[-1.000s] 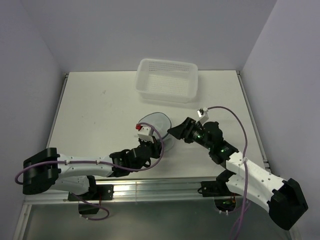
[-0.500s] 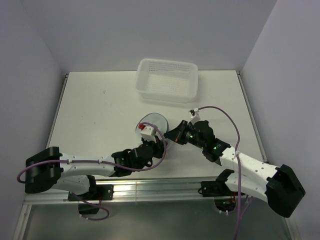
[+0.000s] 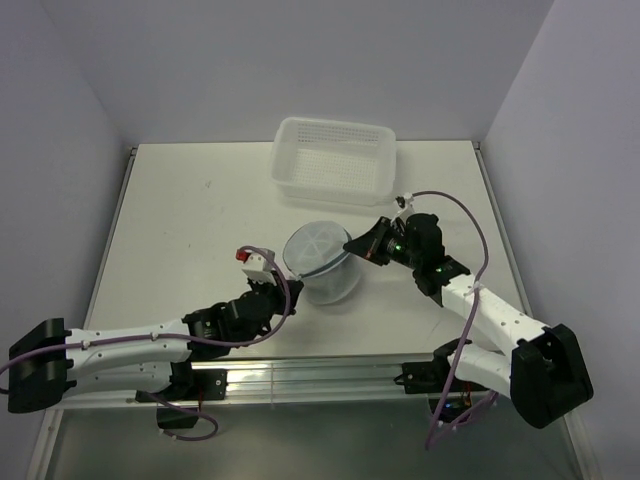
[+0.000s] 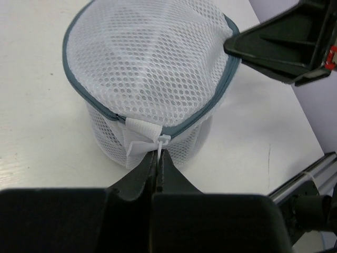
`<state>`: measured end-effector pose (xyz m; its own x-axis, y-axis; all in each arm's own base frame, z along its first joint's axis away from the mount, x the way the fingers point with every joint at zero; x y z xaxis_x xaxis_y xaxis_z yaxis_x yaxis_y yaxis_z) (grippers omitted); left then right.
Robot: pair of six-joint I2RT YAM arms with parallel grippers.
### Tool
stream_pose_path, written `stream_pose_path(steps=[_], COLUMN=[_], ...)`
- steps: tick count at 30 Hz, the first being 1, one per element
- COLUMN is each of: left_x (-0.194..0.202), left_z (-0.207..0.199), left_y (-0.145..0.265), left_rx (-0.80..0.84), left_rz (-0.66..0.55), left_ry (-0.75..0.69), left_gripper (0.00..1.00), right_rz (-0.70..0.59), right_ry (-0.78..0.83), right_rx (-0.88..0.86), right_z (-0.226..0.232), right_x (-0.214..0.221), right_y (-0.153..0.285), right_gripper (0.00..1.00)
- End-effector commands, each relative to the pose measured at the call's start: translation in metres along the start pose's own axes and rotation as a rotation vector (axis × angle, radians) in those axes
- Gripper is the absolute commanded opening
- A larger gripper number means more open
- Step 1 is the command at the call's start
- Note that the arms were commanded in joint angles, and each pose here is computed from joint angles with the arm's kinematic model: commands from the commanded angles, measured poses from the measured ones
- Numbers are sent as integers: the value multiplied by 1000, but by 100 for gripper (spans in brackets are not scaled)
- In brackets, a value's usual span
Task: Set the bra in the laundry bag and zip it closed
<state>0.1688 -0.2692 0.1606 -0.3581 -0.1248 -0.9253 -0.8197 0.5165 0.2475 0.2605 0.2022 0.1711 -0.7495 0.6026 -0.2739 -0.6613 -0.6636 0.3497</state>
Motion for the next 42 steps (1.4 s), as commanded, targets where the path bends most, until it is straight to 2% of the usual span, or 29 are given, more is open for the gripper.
stream_pose_path(steps=[1,2,5,9,15,21,22,26,28,29,30,32,33,34,36,42], left_x=[18,24,19,6,-14,-21,-26,-41,-54,-61,-69,-83,-93,-97,-110,-134], left_z=[50,61,71,57,42,43,43,44,43,43,42,44,44,45,49,66], left_y=[7,10,13,10,4,6,8,19,26,29,32,40,45,48,57,85], left_rx=[-197,-245,-313,-229,-195,-215,-213,-204,-201,-200,-201,-205,-202,-207,-220,-240], left_rz=[53,84,76,30,-15,-20,-34,-58,-74,-85,-92,-121,-135,-141,-163,-219], left_ry=[-66,-89,-82,-59,-61,-68,-54,-21,-2,3,3,20,25,27,38,83], left_gripper=[0,0,0,0,0,25,39,64,79,80,81,80,90,91,99,99], right_rz=[-196,-199,-208,-171,-139,-123,-117,-99,-106,-116,-135,-155,-171,-191,-213,-343], right_ry=[62,60,58,58,27,29,24,24,32,39,55,74,89,105,135,212], right_rx=[16,24,33,34,44,53,46,49,52,50,57,63,90,81,95,80], right_z=[5,3,-1,-6,-24,-30,-32,-35,-35,-33,-33,-27,-26,-20,-16,8], right_x=[-58,-60,-65,-59,-45,-31,-28,-20,-19,-20,-23,-27,-31,-34,-37,-50], right_y=[1,0,0,-3,-7,-5,-6,-5,-1,2,4,11,14,20,29,70], right_gripper=[0,0,0,0,0,0,0,1,9,14,31,56,85,96,100,100])
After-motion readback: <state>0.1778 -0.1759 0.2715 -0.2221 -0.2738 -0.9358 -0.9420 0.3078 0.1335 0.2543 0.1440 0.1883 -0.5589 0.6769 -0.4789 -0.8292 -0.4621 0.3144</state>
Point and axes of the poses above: each gripper's point midway between its finger pads, its own y axis back along the fingers, its own z axis along the line the jaws close on, x = y × z, the point moved 2 cm from there along y, back along the fingers, and after that the axes turned 14 degrees about -y, right-handed, at the moved point
